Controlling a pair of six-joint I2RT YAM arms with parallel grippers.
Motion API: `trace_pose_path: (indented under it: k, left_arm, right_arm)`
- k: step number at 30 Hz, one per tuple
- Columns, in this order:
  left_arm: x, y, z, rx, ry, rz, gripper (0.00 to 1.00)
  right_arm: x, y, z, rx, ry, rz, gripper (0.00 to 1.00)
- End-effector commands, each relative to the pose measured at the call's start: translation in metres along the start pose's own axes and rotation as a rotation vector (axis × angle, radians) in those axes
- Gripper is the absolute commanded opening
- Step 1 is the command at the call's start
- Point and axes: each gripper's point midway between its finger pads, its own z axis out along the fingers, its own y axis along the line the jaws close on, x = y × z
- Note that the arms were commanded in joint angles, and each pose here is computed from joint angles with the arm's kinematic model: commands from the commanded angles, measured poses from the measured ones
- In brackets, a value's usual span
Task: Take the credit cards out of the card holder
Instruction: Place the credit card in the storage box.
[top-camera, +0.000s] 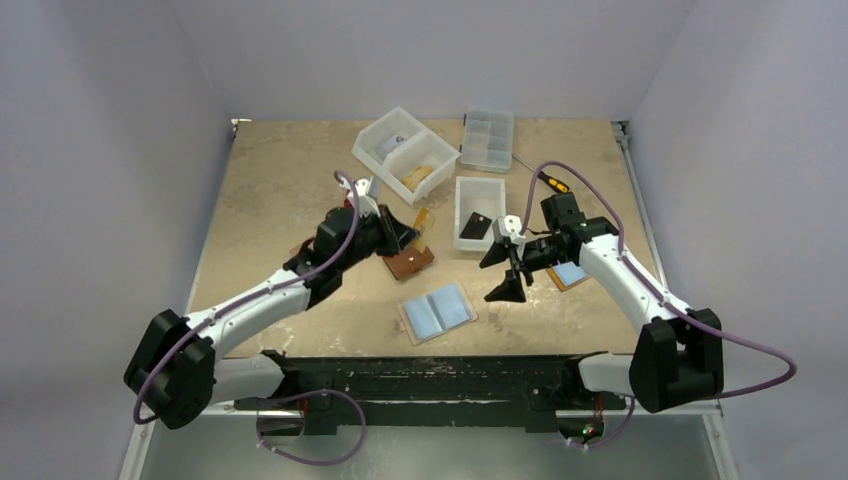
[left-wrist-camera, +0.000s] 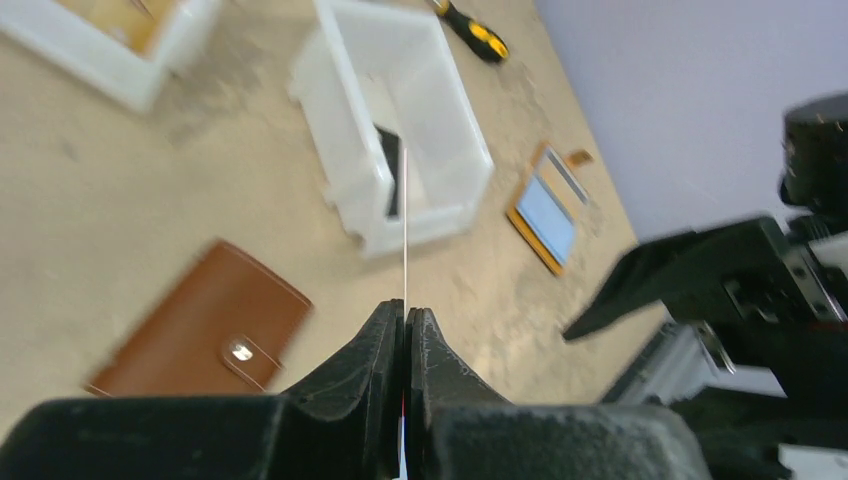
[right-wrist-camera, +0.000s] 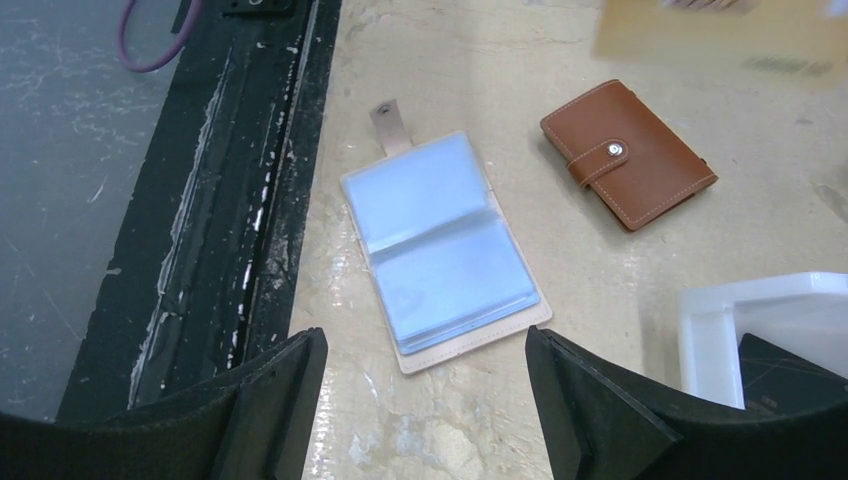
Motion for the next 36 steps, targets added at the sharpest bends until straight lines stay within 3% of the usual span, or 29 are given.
trace_pose_path:
  k: [1,6,14,26,36]
  left_arm:
    - [-0.051,0.030,0.012,-0.091,-0.025,0.210,0.00]
    - [-0.100,0.055,0.040,-0.133,-0.032,0.269,0.00]
    - [-0.134,0.090,0.106,-0.097,0.045,0.314,0.00]
    - [-0.140,0.137,0.188,-0.074,0.102,0.182,0.00]
    - [-0.123,0.168,0.213,-0.152,0.188,0.125,0.12]
  right_arm:
    - [-0.007,-0.003,-0.002,0.018,-0.037,-0.023,0.81]
    - [-0.006,-0.003,-0.003,0.024,-0.045,-0.021,0.81]
    - [-0.006,-0.001,-0.004,0.035,-0.050,-0.035,0.81]
    - [-0.006,0.000,-0.007,0.046,-0.057,-0.035,0.81]
    - [-0.004,-0.002,-0.007,0.049,-0.057,-0.023,0.81]
